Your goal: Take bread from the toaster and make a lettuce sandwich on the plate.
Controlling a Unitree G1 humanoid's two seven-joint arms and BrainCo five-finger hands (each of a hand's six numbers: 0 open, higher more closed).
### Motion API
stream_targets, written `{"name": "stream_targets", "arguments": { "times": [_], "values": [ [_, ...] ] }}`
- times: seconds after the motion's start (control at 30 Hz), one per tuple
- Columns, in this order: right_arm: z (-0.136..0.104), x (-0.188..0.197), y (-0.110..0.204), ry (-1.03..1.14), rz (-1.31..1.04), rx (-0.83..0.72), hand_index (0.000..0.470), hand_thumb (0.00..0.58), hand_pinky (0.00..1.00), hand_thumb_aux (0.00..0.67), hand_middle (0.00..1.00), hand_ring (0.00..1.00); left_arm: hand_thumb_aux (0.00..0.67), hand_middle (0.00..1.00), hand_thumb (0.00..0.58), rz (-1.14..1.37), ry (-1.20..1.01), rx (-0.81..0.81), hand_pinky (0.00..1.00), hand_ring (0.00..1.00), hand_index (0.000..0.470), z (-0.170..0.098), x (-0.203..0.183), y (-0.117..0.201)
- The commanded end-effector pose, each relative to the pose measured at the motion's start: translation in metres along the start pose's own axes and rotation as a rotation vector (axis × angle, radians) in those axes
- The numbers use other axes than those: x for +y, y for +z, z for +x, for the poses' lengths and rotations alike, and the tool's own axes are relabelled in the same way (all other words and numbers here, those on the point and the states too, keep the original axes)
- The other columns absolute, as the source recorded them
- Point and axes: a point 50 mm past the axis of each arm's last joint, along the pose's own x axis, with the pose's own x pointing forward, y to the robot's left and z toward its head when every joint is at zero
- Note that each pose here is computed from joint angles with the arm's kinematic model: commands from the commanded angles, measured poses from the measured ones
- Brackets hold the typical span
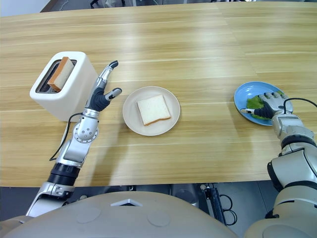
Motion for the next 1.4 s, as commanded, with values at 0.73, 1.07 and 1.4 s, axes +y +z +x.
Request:
{"name": "stream_targets", "arguments": {
  "times": [0.73, 1.07, 1.4],
  "values": [
    [-0.003, -0.015, -0.027, -0.029, 0.071, 0.088, 0.000, 0.000, 0.00, 0.000, 0.00, 0.00, 0.000, 0.00, 0.000, 0.010, -0.029, 0.028, 0.00, 0.00, 0.000, -0.004, -0.004, -0.004],
    [-0.007, 0.008, -0.020, 0.094, 0.005, 0.085, 0.379, 0.562, 0.00, 0.552, 0.00, 0.00, 0.000, 0.00, 0.000, 0.017, -0.035, 0.037, 0.00, 0.00, 0.000, -0.007, -0.003, -0.004],
    [-0.008, 0.014, -0.019, 0.119, 0.005, 0.083, 0.460, 0.580, 0.00, 0.670, 0.00, 0.00, 0.000, 0.00, 0.000, 0.021, -0.040, 0.045, 0.00, 0.00, 0.000, -0.009, -0.003, -0.004]
  ]
}}
